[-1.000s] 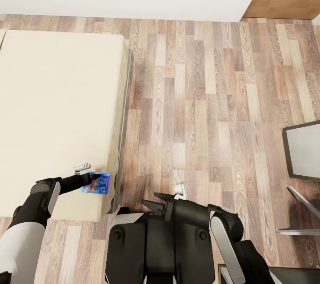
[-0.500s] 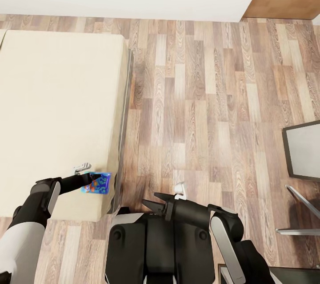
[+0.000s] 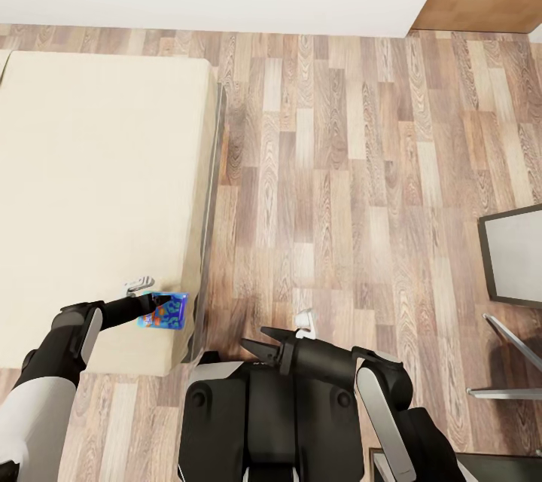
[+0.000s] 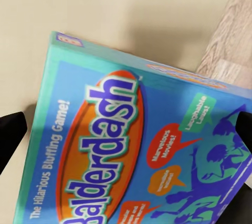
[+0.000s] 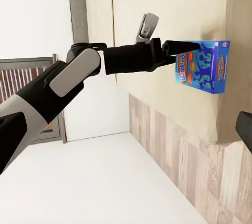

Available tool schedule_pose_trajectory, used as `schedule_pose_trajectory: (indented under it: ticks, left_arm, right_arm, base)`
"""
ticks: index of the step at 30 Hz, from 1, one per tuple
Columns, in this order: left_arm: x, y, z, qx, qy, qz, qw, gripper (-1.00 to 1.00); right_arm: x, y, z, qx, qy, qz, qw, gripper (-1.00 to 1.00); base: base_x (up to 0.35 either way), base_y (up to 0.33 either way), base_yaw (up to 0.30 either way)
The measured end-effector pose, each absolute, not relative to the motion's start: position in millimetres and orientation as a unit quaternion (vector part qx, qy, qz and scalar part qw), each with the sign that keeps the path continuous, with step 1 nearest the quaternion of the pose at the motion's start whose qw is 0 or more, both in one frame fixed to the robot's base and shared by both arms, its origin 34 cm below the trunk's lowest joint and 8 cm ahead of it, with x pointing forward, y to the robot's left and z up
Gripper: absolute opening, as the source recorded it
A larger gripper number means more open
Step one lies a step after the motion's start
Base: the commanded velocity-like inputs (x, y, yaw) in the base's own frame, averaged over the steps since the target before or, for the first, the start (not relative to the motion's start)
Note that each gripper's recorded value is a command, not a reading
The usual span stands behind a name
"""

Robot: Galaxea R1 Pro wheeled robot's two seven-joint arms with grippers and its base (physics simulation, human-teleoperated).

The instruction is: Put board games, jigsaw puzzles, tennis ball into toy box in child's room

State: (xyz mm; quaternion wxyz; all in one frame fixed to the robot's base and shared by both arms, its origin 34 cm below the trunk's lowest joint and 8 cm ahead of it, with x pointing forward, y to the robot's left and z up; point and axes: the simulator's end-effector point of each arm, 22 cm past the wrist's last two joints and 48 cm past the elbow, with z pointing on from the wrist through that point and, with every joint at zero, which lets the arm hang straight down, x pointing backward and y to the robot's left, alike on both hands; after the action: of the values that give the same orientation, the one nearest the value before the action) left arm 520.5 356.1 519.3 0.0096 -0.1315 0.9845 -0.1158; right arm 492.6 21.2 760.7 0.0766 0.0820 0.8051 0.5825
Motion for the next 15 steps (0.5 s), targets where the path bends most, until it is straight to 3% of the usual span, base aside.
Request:
schedule_pose_trajectory:
  ticks: [15]
  left_arm:
    - [520.4,356.1,519.2,-0.131,0.985,-0.116,0.009,1.00]
  right_arm:
    - [492.1,21.6,760.5,0.082,0.805,0.583,0.076,1.00]
  base:
    - [0.000,0.000,0.000]
